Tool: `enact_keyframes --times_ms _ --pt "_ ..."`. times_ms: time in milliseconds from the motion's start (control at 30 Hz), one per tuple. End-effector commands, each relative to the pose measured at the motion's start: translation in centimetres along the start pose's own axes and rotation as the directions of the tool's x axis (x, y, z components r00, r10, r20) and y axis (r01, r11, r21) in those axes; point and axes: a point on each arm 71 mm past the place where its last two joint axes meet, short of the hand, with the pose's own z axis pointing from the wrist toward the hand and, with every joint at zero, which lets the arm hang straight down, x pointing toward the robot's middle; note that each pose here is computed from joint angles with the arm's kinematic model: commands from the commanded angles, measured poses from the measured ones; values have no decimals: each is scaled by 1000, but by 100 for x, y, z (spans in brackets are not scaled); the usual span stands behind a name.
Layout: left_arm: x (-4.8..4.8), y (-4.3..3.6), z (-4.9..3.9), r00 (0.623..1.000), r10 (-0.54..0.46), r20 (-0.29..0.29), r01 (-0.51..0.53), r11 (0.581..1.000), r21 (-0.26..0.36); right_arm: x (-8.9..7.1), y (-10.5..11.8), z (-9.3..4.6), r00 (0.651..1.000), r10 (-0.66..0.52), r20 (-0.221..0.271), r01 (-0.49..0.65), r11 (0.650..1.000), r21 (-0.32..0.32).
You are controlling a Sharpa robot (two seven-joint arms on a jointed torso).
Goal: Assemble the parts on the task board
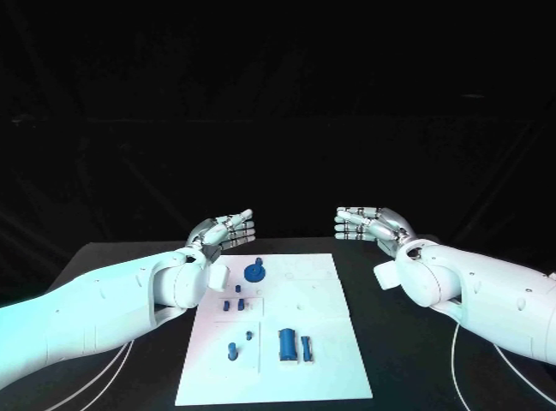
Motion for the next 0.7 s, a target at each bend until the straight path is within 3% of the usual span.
enact_keyframes --times_ms 33,400,700 --pt "64 -23 -48 999 26 39 -27 999 29 35 19 -55 998 21 63 -20 1000 -23" --pt "427 -149 -346 986 92 137 -107 988 112 267 104 -450 964 105 244 -92 994 -62" --pt "539 -203 -461 980 110 168 -135 981 140 365 153 -649 940 124 317 -110 992 -62"
